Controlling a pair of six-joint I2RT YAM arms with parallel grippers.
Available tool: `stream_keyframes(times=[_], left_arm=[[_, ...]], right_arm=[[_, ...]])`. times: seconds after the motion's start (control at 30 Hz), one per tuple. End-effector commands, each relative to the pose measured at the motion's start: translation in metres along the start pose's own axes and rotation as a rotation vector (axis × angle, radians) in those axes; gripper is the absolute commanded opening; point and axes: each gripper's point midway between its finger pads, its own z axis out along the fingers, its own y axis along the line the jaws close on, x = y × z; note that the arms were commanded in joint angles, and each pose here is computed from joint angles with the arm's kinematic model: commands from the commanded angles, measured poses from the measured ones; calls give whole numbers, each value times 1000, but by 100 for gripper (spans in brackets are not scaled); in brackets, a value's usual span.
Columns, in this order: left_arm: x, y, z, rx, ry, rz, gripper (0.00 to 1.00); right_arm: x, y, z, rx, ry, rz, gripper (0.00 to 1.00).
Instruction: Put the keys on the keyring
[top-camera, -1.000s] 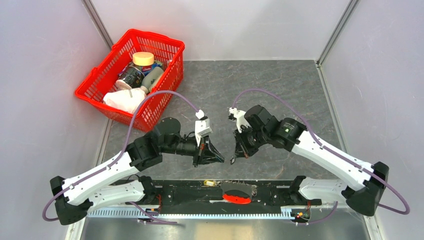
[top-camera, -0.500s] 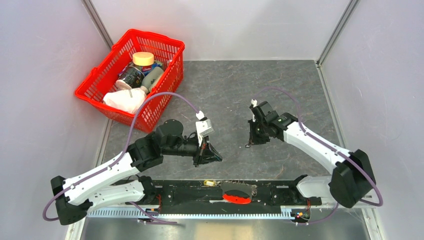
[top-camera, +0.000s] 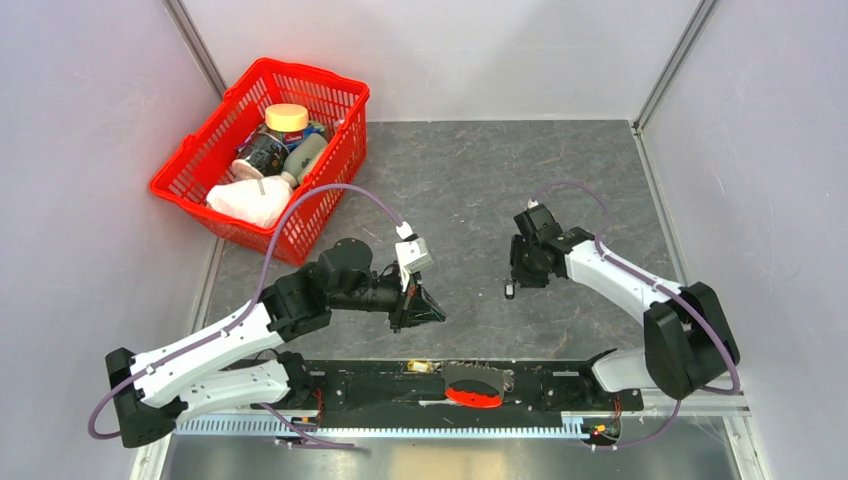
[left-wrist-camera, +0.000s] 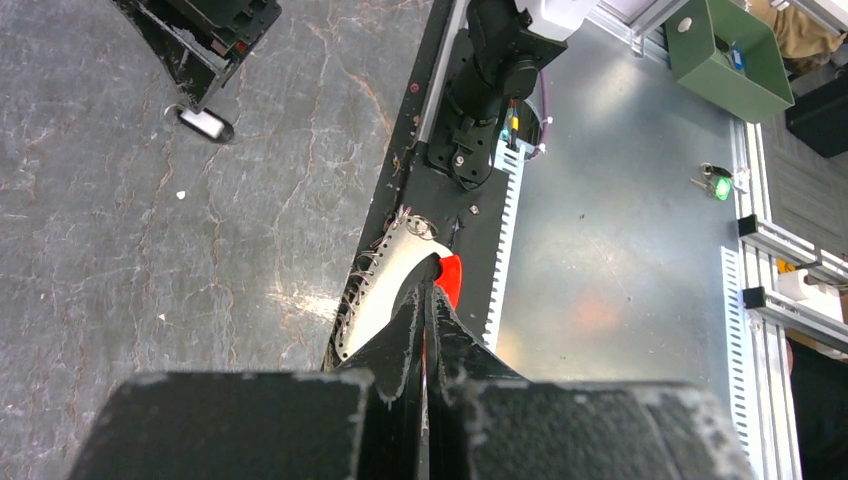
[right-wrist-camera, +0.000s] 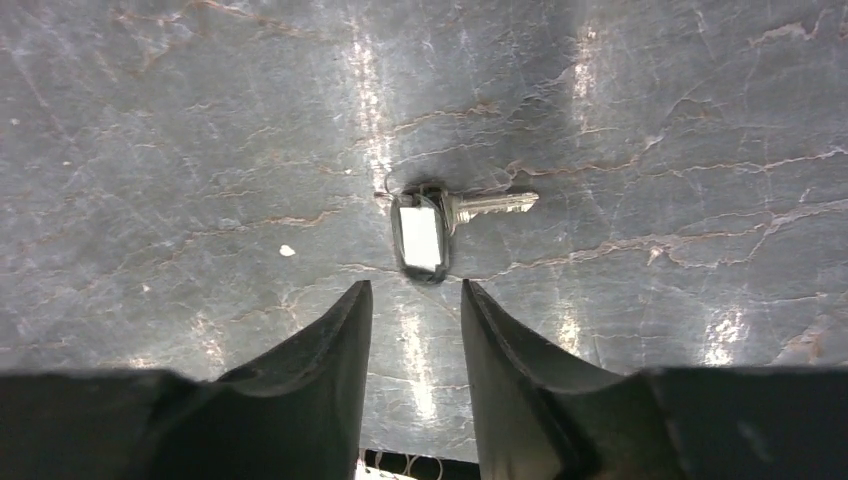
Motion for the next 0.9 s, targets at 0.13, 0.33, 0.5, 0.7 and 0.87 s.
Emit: stream_keyframes(times=[0.13, 0.33, 0.5, 0.7, 0.87], left_arm=[[-9, -2, 4, 6, -10, -16, 2], [-17, -5, 4, 11, -16, -19, 2], [-21, -8, 3, 18, -21, -17, 2], [-17, -8, 2, 23, -16, -19, 2], [-16, -13, -4, 37, -45, -26, 2]], right_arm=[[-16, 16, -53, -129, -116, -53, 59], [22, 18, -88, -226, 12, -122, 59], [71, 35, -101, -402, 168, -148, 55], [111, 39, -102, -402, 271, -227, 53], [149, 40, -92, -353, 358, -282, 53]])
